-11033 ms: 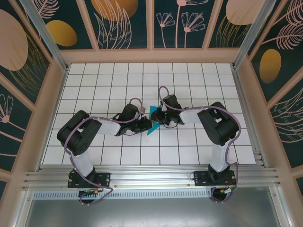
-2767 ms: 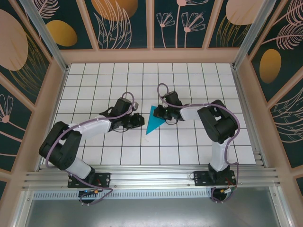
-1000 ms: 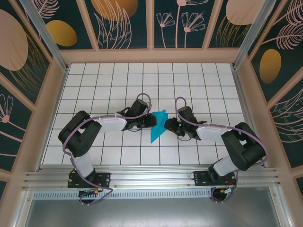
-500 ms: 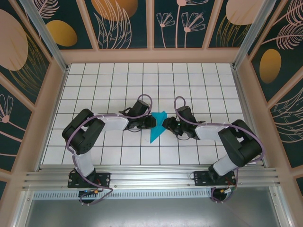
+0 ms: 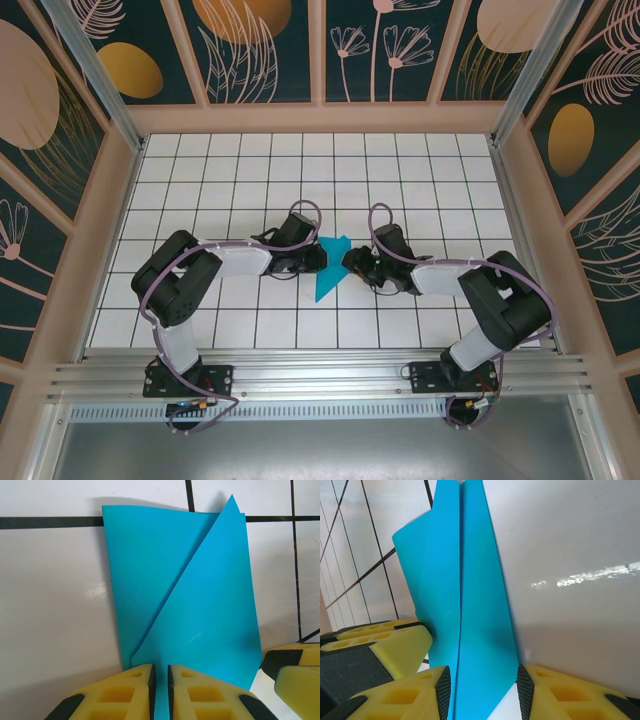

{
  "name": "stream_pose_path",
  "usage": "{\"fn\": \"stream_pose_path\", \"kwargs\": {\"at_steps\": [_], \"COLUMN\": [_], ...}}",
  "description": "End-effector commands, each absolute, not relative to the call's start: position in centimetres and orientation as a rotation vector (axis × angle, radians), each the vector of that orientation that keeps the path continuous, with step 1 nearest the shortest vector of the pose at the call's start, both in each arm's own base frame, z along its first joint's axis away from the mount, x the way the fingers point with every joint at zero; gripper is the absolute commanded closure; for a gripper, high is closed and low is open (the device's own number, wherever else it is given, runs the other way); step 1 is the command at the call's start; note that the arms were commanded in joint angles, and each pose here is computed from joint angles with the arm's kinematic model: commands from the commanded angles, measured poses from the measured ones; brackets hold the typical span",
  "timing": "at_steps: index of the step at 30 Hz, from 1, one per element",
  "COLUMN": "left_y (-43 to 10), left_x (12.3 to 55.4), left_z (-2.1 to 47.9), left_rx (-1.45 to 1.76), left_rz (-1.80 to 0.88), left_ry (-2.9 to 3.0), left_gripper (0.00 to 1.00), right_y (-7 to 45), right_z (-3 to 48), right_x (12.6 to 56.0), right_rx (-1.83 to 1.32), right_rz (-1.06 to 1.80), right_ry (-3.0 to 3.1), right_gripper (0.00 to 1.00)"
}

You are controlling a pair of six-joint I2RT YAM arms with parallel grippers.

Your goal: Fold a paper plane with a square sheet of paper (pick it up from the middle)

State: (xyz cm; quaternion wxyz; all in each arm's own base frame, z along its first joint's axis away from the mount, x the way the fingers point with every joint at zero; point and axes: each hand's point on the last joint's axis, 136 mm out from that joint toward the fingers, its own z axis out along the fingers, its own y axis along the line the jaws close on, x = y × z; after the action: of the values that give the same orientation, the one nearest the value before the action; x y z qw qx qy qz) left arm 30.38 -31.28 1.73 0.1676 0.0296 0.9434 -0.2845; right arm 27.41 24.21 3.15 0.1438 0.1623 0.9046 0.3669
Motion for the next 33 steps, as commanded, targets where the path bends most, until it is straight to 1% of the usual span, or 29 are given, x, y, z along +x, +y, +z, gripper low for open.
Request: {"fn": "stream_pose_path", "kwargs": {"at_steps": [1, 6, 16, 25, 29, 33], "left_y": [-30.4, -30.5, -31.3, -31.7, -31.7, -31.7], "left_x": [30.5, 30.2, 29.5, 29.1, 29.1, 29.2], "left_z": [1.3, 1.3, 0.9, 0.8, 1.0, 1.1], "left_rx": [0.083, 0.083, 0.076, 0.069, 0.073, 0.069], "left_rz": [-0.74, -0.764, -0.848, -0.902, -0.902, -0.901], "left_ry": [2.696, 2.692, 2.704, 2.711, 2.708, 2.705], "left_gripper": [0.81, 0.81, 0.81, 0.8, 0.8, 0.8], "right_y": [23.8, 23.7, 25.3, 24.9, 25.6, 26.2], "right_z": [2.5, 2.2, 2.7, 2.4, 3.3, 5.0], "right_x": [27.4, 27.3, 27.8, 28.0, 28.3, 28.7], "right_rx": [0.569, 0.615, 0.579, 0.591, 0.551, 0.478], "right_rz": [1.072, 1.076, 1.154, 1.023, 1.076, 1.132], "right_ry": [2.609, 2.612, 2.611, 2.677, 2.644, 2.58], "right_gripper": [0.57, 0.56, 0.57, 0.59, 0.59, 0.57]}}
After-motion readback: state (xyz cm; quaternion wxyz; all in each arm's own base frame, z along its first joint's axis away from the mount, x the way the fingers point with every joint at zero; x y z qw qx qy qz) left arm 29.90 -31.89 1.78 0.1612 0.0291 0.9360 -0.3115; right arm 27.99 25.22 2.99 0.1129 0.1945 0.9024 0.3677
